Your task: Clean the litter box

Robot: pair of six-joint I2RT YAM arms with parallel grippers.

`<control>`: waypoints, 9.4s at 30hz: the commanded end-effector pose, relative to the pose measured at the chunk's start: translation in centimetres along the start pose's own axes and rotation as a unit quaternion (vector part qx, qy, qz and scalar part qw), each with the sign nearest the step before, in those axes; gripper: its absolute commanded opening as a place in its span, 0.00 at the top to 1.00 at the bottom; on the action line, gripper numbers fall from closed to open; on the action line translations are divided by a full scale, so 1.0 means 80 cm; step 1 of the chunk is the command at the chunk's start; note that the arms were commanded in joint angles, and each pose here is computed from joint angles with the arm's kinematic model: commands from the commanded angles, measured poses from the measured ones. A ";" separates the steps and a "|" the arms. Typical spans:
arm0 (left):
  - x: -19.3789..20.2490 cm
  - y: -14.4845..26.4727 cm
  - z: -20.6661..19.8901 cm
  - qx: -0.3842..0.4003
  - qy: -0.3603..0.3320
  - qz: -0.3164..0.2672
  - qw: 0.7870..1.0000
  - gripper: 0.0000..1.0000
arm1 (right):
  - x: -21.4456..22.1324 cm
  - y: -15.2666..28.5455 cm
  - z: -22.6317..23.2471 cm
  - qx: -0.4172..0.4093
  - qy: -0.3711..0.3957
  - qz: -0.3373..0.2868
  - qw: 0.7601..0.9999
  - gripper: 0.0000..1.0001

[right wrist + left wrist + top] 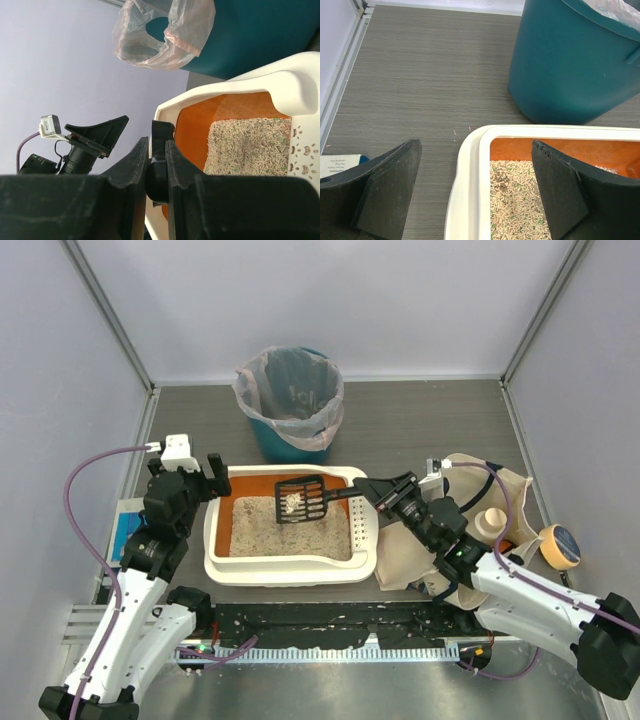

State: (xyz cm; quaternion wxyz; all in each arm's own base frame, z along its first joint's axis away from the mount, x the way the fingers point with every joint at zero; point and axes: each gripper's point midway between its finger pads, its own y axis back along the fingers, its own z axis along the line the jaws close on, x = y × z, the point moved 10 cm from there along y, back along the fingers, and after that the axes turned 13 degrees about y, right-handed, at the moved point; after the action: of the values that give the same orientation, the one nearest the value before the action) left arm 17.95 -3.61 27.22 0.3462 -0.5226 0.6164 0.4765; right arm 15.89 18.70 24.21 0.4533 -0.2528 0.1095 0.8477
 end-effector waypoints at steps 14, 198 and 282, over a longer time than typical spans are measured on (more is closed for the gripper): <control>-0.007 -0.004 -0.002 -0.009 0.003 -0.008 1.000 0.05 | -0.051 -0.017 0.082 -0.083 -0.018 -0.050 0.995 0.99; 0.018 -0.019 0.004 -0.031 -0.014 0.022 0.999 0.27 | -0.022 -0.034 0.040 0.132 0.281 0.019 0.950 0.99; 0.099 -0.012 -0.008 -0.043 0.101 0.291 0.950 1.00 | 0.229 -0.151 -0.071 0.166 0.198 0.084 0.962 0.99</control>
State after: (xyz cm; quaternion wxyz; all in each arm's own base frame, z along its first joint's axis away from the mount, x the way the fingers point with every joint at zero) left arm 17.51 -5.24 20.38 0.1289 -0.4128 0.6979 0.5709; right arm 21.37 36.48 14.48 0.4491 -0.3270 0.3076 0.7725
